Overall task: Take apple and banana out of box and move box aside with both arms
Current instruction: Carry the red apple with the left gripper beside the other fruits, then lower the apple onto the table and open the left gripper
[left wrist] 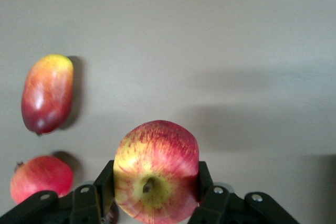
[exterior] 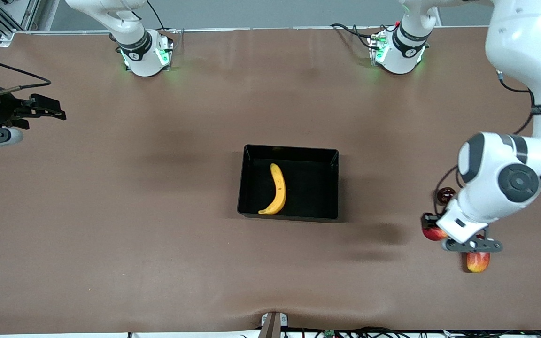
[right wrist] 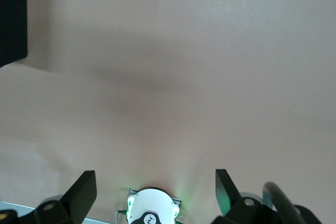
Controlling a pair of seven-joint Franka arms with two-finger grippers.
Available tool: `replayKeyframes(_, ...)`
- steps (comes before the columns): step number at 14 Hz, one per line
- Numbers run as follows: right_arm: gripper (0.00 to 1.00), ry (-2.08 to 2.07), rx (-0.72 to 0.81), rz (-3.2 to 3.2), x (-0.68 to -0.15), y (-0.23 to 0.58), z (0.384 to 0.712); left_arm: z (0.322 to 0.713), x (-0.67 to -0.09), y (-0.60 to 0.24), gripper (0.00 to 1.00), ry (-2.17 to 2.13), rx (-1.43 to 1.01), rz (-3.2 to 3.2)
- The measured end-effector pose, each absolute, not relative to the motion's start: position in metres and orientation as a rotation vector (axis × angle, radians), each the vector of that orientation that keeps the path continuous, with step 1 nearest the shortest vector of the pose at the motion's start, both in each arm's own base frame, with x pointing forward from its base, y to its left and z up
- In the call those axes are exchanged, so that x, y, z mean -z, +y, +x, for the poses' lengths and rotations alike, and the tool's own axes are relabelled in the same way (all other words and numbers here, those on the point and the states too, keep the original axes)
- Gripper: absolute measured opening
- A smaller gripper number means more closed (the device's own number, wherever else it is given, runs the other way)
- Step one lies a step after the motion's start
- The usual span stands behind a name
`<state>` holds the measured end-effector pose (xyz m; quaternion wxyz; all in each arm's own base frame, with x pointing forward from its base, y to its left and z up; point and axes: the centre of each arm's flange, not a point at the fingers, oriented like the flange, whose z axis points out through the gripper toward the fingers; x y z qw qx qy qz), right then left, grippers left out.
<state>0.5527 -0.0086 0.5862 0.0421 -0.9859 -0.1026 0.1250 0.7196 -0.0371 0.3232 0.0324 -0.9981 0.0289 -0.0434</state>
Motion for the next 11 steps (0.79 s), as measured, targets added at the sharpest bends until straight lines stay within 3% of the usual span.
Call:
replayKeyframes(5,1.00,-0.314,-0.389,-3.016,-0.586,-0.009,0.552,0.728,-0.266,0.007,0.63,0.111,0.133,-3.064)
replayKeyframes(11,1.00,-0.313,-0.397,-3.014,-0.583,-0.009,0.553,0.732,-0.238,0.027,0.63,0.082,0.178,-3.046)
